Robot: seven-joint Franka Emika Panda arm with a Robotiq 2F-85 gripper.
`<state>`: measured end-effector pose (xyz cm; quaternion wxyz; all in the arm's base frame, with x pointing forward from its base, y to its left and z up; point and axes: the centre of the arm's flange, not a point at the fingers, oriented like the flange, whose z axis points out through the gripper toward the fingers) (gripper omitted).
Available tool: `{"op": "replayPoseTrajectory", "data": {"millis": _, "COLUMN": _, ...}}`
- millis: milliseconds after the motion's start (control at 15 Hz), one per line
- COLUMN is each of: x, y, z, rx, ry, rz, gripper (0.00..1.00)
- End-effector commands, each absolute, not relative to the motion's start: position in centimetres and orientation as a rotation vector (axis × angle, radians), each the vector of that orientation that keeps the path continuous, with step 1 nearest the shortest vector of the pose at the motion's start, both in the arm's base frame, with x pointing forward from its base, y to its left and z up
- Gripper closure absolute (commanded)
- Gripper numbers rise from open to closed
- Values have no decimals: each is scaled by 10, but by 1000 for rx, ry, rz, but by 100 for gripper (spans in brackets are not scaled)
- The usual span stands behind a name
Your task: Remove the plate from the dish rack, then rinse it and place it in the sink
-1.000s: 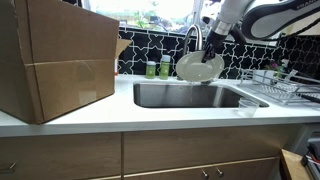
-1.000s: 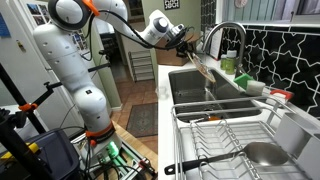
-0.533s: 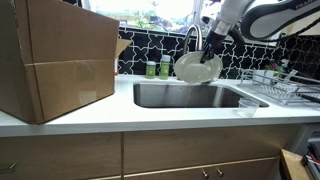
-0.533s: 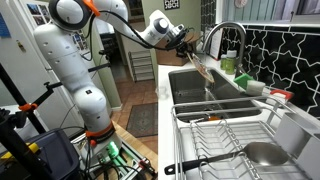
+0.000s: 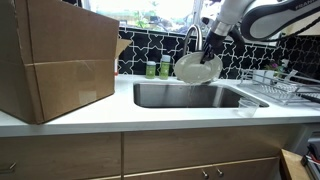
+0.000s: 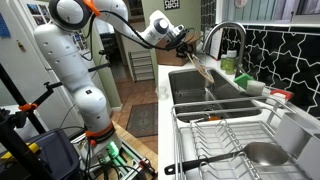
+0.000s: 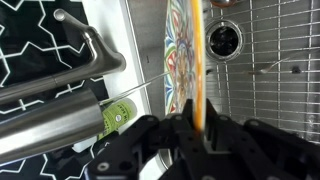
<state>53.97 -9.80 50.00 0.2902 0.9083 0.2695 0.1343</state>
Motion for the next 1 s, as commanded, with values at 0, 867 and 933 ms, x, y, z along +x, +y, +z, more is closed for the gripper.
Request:
{"op": "replayPoseTrajectory", "data": {"millis": 0, "x": 545, "y": -100, "z": 496, "rx": 2450, "ry": 692, "rz": 391, "gripper": 97}}
{"op": "replayPoseTrajectory", "data": {"millis": 867, "x": 651, "y": -101, "z": 396, "rx": 2849, "ry": 415, "rz": 563, "gripper": 97}}
{"op": "replayPoseTrajectory", "data": {"millis": 933, "x": 658, "y": -100, "z": 390, "rx": 2879, "ry": 415, "rz": 525, "gripper": 97}}
